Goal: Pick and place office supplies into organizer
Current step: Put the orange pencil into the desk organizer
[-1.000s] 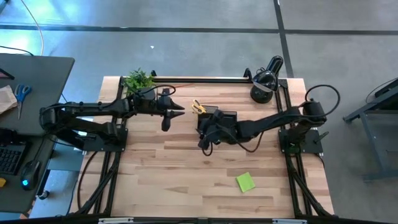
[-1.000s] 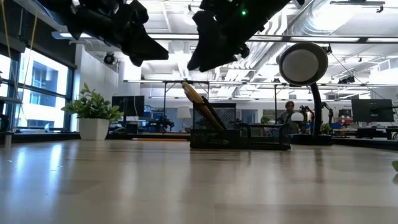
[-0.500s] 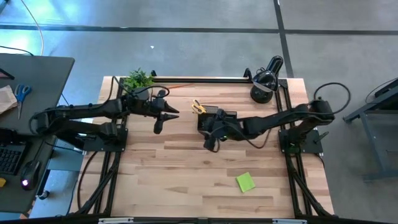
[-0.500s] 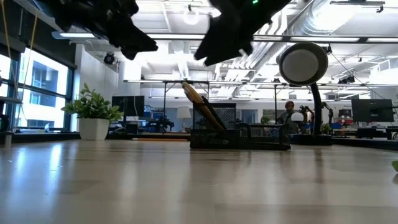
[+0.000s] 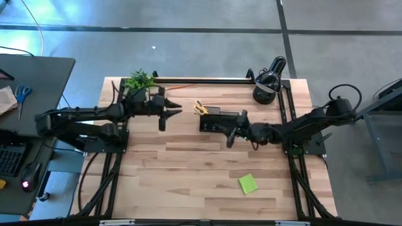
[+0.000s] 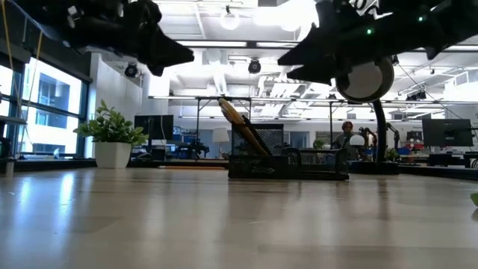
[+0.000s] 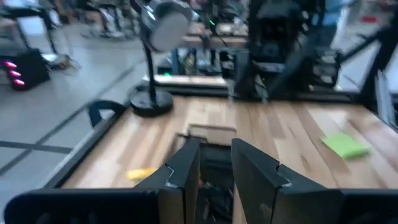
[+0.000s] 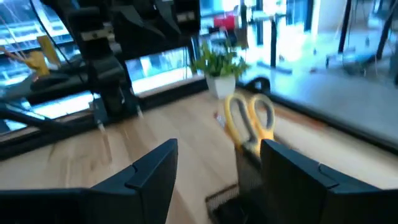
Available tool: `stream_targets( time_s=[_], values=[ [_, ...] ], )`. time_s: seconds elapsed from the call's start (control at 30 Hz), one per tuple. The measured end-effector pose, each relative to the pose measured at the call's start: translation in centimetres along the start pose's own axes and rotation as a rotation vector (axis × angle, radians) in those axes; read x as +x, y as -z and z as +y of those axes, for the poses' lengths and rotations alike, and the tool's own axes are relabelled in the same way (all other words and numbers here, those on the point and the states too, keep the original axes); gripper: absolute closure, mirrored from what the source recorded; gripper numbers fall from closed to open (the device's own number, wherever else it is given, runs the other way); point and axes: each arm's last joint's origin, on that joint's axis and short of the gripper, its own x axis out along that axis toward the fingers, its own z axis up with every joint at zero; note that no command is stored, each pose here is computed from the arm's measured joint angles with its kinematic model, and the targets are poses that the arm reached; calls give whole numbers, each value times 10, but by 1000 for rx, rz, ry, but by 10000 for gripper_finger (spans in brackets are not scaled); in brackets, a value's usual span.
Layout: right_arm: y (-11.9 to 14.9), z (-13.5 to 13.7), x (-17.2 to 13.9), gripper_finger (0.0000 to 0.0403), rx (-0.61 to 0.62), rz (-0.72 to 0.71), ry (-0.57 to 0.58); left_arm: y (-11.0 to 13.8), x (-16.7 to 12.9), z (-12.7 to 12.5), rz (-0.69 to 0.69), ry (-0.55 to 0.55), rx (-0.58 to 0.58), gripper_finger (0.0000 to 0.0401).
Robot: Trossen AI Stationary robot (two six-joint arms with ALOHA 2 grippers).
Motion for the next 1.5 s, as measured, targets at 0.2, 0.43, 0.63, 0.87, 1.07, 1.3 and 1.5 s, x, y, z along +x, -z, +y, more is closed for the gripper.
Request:
stream_targets(
  time_s=[0.2, 0.43, 0.63, 0.87, 1.07, 1.3, 1.5],
  values=[
    [-13, -13, 14, 178, -61, -33, -37, 5, -3, 26, 18, -200, -62, 318],
    [-14, -28, 22, 178, -92, -3, -3, 27, 2, 45, 142, -181, -110, 318],
    [-7, -45, 33, 178, -135, 30, 66, 44, 12, 54, 226, -275, -97, 318],
    [-22, -68, 42, 179, -209, -86, 113, 40, 28, 81, 339, -372, -129, 318],
    [-29, -89, 47, 179, -181, -111, 26, 30, 45, 109, 536, -436, -114, 318],
    [-28, -98, 49, 179, -193, -94, 30, 36, 59, 132, 781, -492, -124, 318],
    [-37, -105, 49, 178, -234, -162, -54, 46, 74, 140, 845, -472, -143, 303]
  ],
)
